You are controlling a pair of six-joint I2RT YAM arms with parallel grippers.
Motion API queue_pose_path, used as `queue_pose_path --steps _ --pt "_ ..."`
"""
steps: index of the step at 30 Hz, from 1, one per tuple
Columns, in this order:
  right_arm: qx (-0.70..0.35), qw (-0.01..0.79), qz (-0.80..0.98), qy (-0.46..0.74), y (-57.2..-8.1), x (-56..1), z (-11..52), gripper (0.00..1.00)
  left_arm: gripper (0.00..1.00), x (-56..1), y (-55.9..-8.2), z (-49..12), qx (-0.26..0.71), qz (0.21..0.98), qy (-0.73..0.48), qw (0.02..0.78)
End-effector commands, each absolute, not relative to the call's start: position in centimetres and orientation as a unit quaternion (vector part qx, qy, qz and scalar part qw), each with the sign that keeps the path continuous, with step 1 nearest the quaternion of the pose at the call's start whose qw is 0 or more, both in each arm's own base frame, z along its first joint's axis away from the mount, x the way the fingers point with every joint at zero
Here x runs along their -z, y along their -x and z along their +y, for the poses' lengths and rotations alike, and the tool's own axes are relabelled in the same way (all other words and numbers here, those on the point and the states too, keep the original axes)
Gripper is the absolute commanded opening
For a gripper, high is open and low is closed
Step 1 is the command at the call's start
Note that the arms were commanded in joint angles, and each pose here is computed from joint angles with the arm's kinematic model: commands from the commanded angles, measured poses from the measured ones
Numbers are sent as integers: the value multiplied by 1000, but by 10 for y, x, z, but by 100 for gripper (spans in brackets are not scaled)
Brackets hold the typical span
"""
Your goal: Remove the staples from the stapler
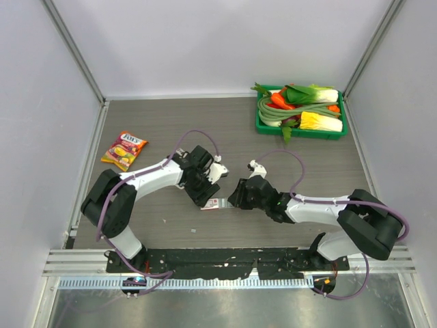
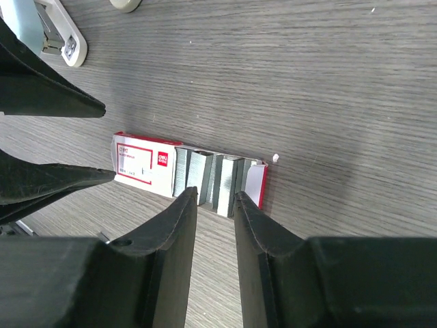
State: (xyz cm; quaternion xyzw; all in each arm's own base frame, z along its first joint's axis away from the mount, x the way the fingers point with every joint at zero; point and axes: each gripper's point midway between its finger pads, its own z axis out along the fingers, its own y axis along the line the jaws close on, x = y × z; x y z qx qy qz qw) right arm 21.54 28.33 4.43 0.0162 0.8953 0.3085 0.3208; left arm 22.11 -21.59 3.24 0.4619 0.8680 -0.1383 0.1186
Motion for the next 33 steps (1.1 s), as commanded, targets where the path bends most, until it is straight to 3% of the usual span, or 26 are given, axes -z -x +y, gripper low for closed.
queue_pose_path --steps 1,33 --pt "-314 333 889 -26 -225 -58 293 34 58 -35 -226 -221 142 860 -469 140" --pt "-306 320 897 -18 -227 -51 300 34 57 -29 -225 -220 142 862 -467 141"
